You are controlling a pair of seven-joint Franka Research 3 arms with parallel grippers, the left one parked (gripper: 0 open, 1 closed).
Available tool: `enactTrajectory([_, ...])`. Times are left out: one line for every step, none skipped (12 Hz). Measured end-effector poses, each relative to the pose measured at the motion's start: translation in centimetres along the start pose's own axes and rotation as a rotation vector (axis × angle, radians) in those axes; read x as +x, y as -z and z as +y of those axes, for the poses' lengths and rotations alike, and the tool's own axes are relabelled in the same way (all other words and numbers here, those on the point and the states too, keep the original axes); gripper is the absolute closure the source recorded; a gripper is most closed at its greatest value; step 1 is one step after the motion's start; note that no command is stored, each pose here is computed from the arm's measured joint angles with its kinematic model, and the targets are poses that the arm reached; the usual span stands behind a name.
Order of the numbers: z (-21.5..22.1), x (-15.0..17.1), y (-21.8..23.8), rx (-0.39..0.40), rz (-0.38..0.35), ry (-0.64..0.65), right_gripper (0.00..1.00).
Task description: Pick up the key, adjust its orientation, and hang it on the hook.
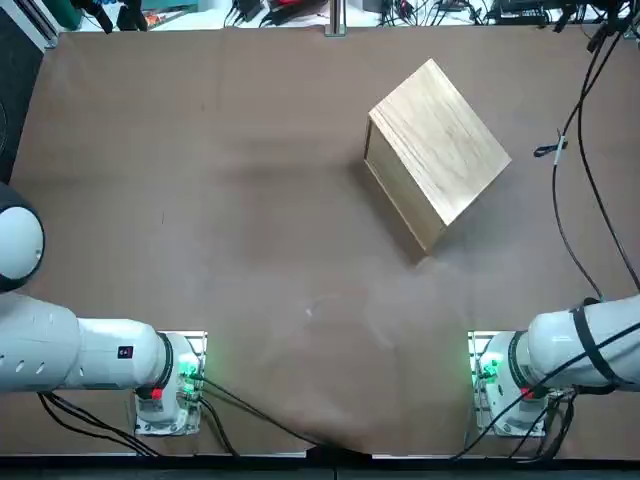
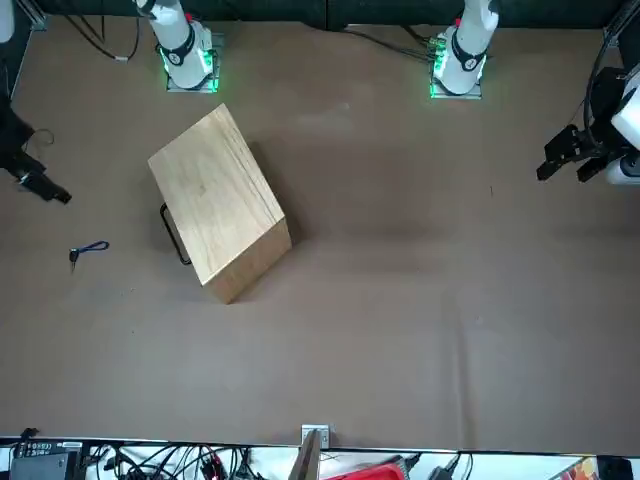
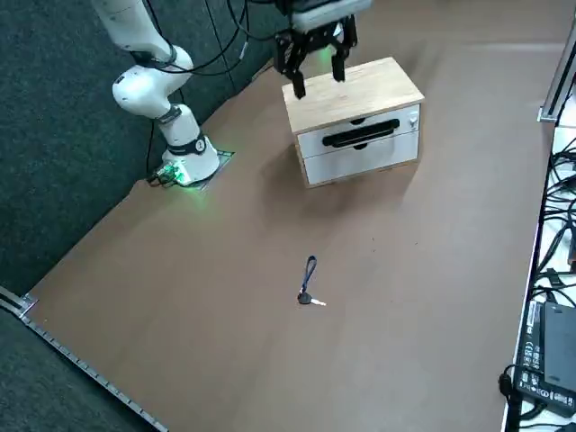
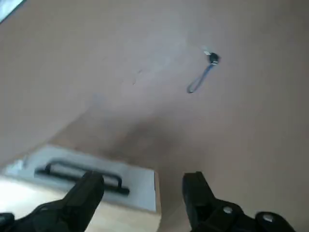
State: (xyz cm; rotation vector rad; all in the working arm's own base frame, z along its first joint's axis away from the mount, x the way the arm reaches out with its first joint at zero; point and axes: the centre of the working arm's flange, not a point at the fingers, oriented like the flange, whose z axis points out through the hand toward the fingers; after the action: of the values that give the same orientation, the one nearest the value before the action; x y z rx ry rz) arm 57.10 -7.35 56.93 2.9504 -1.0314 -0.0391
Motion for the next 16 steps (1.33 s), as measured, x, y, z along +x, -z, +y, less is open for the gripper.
enactTrajectory([1.2,1.2,-0.6,0.002,0.002,-0.084,0.00])
enactTrajectory([2.4,2.6,-1.4,0.004,0.005,-0.167,0.00])
enactTrajectory([3.9,4.1,-2.3,0.007,0.008,-0.245,0.00])
enactTrajectory([5.1,5.3,-3.0,0.010,0.012,-0.309,0.00])
enactTrajectory([6.1,6.2,-3.6,0.013,0.016,-0.362,0.00])
enactTrajectory([6.9,6.8,-4.0,0.016,0.020,-0.417,0.00])
enactTrajectory([7.6,7.4,-4.2,0.022,0.027,-0.485,0.00])
enactTrajectory([8.2,8.0,-4.4,0.028,0.033,-0.561,0.00])
enactTrajectory([8.7,8.4,-4.8,0.029,0.033,-0.631,0.00])
enactTrajectory([9.0,8.8,-5.4,0.027,0.029,-0.681,0.00])
enactTrajectory([9.2,9.2,-6.2,0.023,0.024,-0.718,0.00])
enactTrajectory([9.2,9.6,-7.1,0.019,0.019,-0.749,0.00])
enactTrajectory([9.2,10.1,-8.2,0.013,0.012,-0.776,0.00])
enactTrajectory([9.3,10.6,-9.6,0.006,0.005,-0.794,0.00])
enactTrajectory([9.5,11.6,-13.1,-0.007,-0.008,-0.811,0.00])
enactTrajectory([9.4,12.0,-15.1,-0.009,-0.010,-0.814,0.00])
